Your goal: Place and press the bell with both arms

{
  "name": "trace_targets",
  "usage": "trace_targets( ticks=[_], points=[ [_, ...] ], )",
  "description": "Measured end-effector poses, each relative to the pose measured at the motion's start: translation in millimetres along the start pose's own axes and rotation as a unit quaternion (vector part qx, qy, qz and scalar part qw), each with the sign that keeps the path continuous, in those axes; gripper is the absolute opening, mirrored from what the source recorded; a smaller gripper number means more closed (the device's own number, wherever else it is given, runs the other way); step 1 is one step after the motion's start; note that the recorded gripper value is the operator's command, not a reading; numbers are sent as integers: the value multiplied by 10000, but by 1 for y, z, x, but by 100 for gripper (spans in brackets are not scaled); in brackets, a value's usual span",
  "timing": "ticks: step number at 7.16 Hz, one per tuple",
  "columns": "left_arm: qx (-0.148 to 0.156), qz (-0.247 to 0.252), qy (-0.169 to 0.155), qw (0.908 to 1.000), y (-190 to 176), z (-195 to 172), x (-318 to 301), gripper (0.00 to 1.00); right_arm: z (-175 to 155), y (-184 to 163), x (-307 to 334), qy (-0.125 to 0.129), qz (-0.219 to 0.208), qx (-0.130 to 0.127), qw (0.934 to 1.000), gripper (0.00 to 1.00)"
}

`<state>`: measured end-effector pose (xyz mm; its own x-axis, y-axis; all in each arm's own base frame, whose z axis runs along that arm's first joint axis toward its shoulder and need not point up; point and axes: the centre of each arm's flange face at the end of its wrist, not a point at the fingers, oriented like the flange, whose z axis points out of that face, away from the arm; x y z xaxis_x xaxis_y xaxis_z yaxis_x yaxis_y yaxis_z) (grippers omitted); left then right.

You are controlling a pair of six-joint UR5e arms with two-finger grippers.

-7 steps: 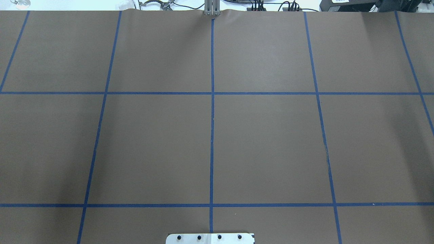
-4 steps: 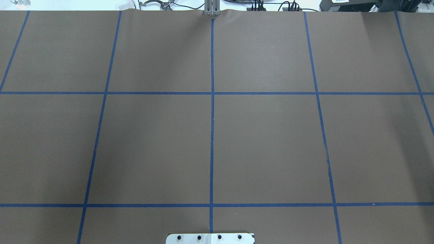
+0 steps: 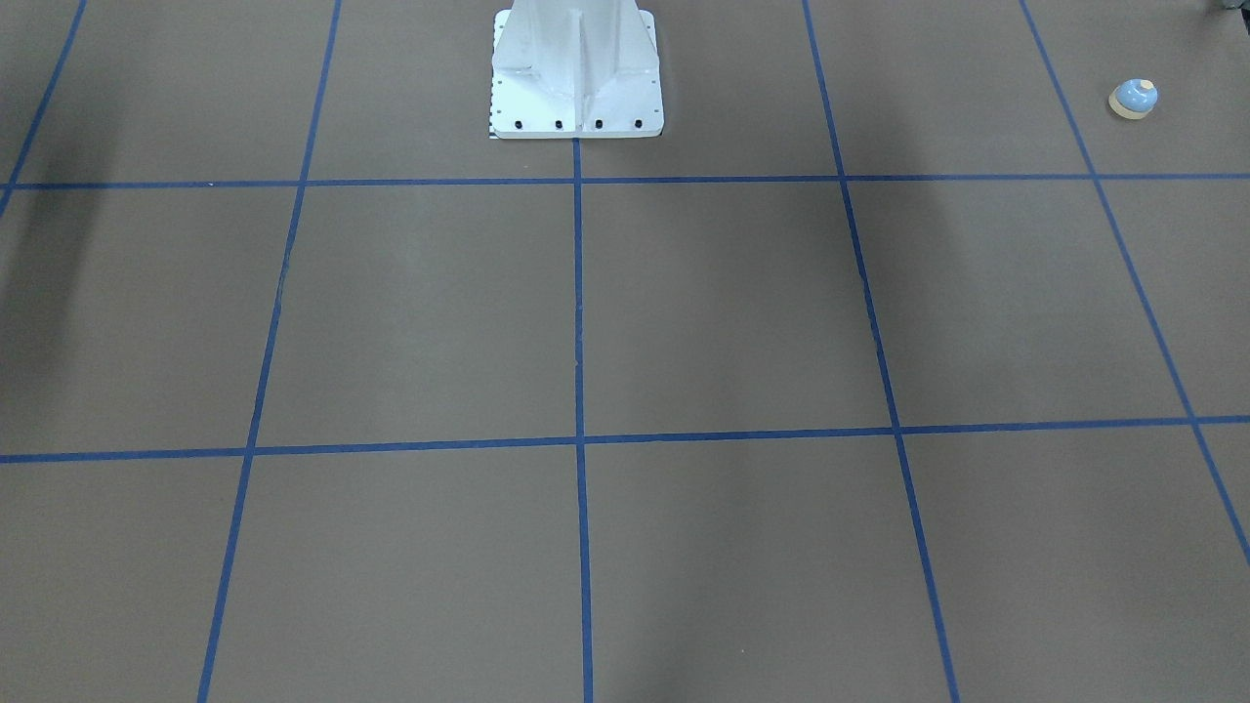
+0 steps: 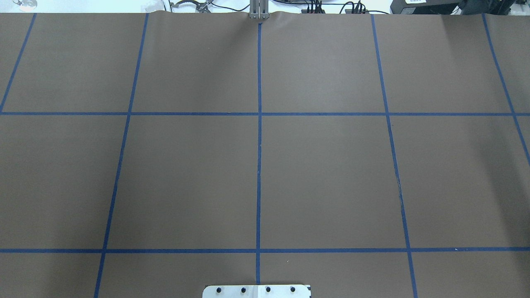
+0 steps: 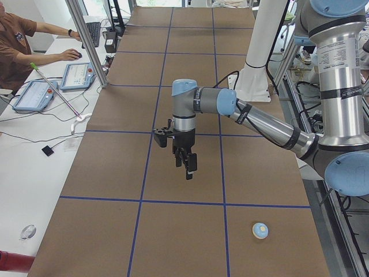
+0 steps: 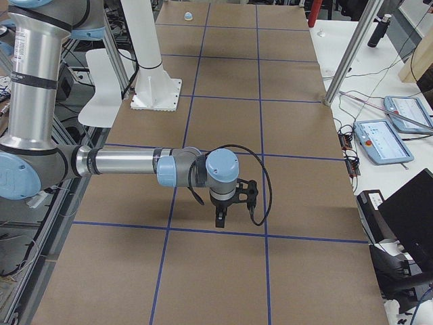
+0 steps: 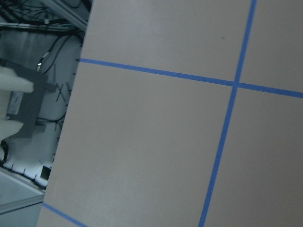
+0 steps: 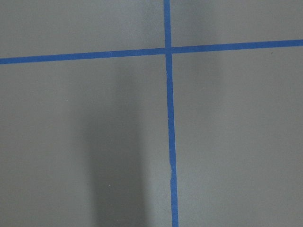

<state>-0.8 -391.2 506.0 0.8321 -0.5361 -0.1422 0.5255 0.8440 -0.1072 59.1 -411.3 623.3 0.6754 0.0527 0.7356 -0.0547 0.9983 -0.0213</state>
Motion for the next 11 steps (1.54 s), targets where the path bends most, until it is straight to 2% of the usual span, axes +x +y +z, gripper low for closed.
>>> trace_targets(
  ticks=[1, 2, 3, 5, 7, 9, 11],
  points=[
    [88, -565, -347, 9978, 21, 14, 14, 100, -1, -1, -1, 4, -8, 8, 10000, 100],
    [173, -1155, -709, 9906, 46, 30, 29, 100, -1, -2, -1, 8, -21, 16, 10000, 100],
    [273, -1747, -1095, 9781, 73, 46, 44, 100, -1, -2, -2, 10, -29, 20, 10000, 100],
    [558, -2854, -1779, 9401, 125, 74, 67, 100, -4, -3, -4, 4, -61, 49, 10000, 100],
    [901, -3854, -2254, 8902, 158, 112, 78, 100, -6, -5, -6, 16, -82, 69, 9999, 100],
    [1177, -4504, -2794, 8398, 186, 167, 79, 100, -2, -6, -12, 64, -152, 13, 9999, 100],
    [1255, -4921, -3013, 8070, 201, 212, 77, 100, 7, -10, -25, 84, -261, -96, 9996, 100]
  ],
)
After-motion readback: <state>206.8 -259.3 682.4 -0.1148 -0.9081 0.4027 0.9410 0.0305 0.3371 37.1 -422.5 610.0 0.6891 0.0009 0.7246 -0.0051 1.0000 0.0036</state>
